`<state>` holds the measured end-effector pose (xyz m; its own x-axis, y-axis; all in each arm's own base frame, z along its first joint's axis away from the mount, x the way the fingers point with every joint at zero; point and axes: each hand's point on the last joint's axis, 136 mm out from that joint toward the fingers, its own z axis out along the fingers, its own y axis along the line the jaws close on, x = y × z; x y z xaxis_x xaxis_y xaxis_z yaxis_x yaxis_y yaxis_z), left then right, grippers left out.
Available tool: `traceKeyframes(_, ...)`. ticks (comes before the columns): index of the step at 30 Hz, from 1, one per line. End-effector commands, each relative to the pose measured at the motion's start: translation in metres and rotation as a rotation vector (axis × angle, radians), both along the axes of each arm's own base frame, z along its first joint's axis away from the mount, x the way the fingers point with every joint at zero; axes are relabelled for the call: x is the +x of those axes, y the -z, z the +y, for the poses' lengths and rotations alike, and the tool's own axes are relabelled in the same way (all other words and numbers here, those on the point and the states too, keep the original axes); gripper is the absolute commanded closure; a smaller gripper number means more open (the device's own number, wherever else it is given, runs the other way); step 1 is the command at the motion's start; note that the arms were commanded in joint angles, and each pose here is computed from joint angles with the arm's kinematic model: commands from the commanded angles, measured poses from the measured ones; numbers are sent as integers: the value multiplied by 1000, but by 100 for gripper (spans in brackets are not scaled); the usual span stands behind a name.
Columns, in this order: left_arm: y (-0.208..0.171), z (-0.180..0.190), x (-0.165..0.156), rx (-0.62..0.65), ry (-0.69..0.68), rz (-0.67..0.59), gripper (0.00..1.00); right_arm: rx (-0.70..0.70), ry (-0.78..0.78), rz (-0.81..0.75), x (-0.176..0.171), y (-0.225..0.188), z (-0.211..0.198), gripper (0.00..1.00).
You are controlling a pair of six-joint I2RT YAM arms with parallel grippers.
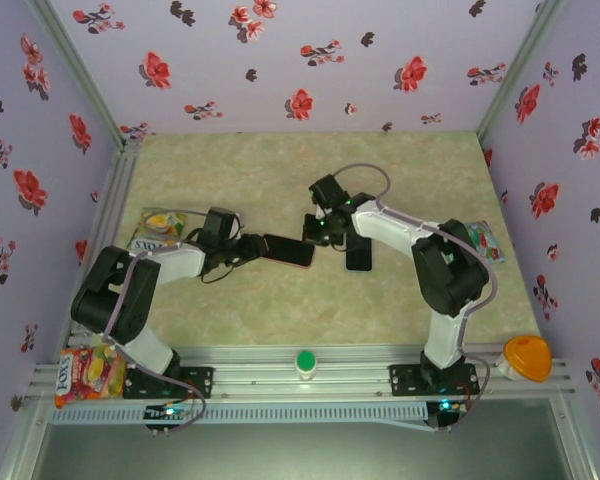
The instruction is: Put the phone into the phone case
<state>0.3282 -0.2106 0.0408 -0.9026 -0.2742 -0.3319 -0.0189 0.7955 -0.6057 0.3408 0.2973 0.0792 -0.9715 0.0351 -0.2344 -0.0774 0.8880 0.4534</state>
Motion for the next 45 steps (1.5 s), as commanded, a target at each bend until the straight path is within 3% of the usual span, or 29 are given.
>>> traceKeyframes(1,-10,3,-1,-15,-12,-25,58,-41,-10,-33,21,9,-6,92)
traceKeyframes(8,-12,7,-13,-7,-12,-14,58,-61,5,-35,52,31,-7,92)
traceKeyframes(14,-12,8,-16,-1,-14,-12,58,-55,-1,-3,52,44,-3,93)
traceKeyframes(28,-4,0,-17,-15,-7,-7,58,-71,-10,68,5,64,-14,93)
traceKeyframes(37,-6,0,-15,-9,-9,-20,58,-78,-56,85,-39,58,-5,93)
traceKeyframes(45,-11,1,-14,-7,-10,-35,58,-93,-58,60,-50,46,-7,93)
